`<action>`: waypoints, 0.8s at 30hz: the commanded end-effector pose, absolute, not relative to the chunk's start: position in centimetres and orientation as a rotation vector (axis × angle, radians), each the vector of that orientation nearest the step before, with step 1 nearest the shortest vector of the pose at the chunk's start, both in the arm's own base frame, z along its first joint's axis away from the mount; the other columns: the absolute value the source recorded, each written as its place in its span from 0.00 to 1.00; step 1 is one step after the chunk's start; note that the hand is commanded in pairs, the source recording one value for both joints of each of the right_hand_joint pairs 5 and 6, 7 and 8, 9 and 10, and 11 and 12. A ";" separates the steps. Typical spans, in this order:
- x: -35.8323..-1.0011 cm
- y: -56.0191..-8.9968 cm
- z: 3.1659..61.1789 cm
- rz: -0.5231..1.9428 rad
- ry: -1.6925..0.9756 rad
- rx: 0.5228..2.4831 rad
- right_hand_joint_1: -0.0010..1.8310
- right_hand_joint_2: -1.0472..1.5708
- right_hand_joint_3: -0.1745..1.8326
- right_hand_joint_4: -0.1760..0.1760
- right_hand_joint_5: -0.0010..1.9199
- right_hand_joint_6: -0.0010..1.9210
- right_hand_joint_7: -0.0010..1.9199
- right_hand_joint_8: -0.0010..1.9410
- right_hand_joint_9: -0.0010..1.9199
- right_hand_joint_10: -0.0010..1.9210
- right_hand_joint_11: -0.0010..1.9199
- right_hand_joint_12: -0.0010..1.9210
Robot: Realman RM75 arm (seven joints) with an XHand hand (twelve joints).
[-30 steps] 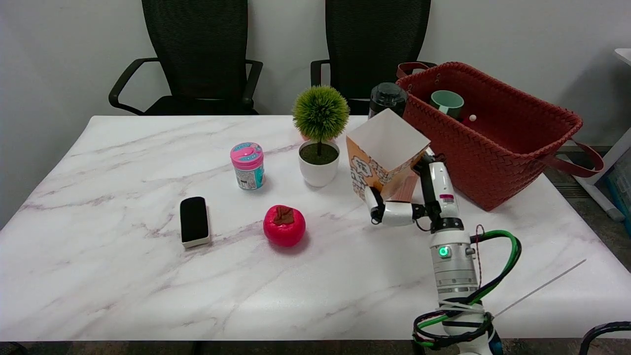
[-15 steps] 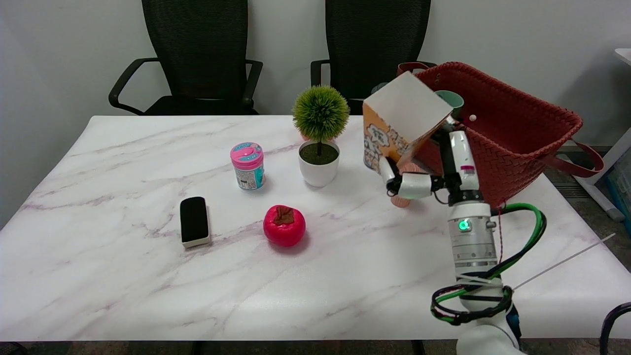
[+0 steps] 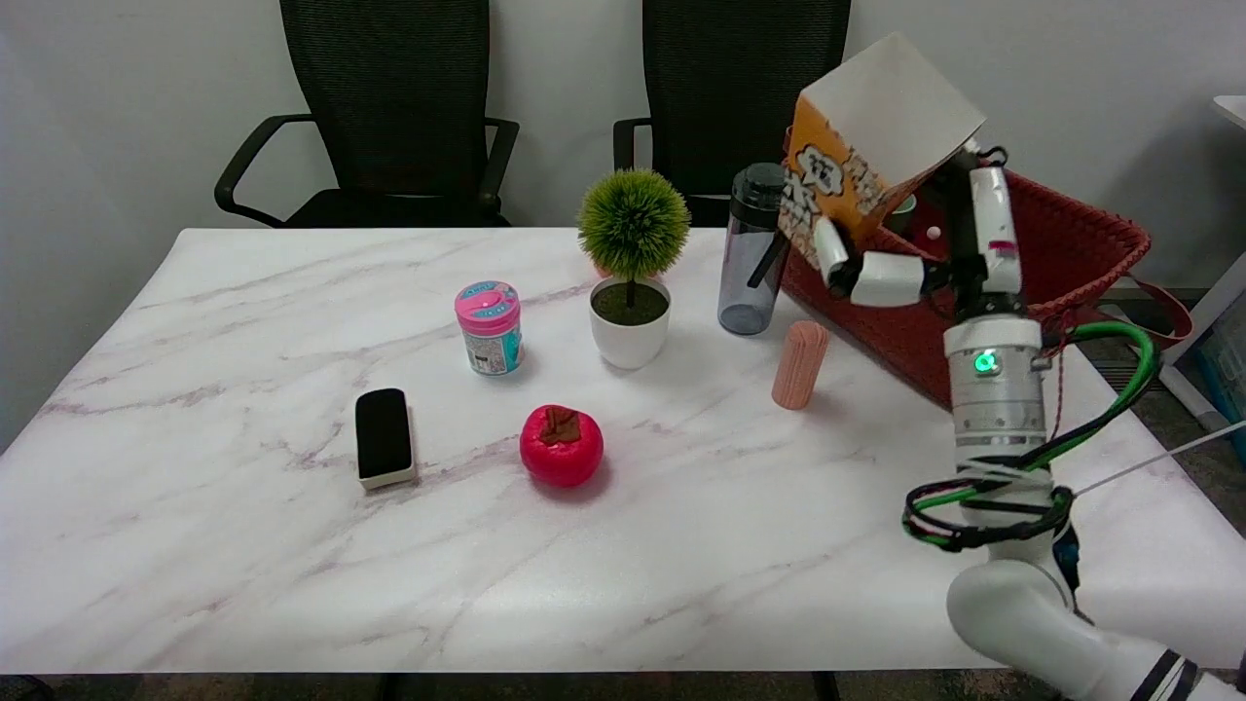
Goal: Place the popcorn box into the brown storage basket.
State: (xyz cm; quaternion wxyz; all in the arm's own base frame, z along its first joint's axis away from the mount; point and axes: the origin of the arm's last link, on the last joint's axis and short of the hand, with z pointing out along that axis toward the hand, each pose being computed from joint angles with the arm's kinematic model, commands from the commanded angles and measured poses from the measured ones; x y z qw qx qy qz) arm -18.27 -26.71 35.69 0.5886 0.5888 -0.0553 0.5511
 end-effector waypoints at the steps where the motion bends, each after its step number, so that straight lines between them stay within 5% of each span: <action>1: -11.0 -28.2 43.3 1.301 0.005 1.329 0.63 0.54 0.79 0.50 0.25 0.25 0.30 0.30 0.38 0.38 0.34 0.34; 14: -9.1 -29.0 52.1 1.334 -0.001 1.129 0.62 0.55 0.80 0.50 0.27 0.27 0.30 0.30 0.37 0.37 0.33 0.33; 24: -11.1 -30.9 58.2 1.269 -0.055 0.966 0.63 0.58 0.75 0.50 0.36 0.36 0.30 0.30 0.37 0.37 0.32 0.32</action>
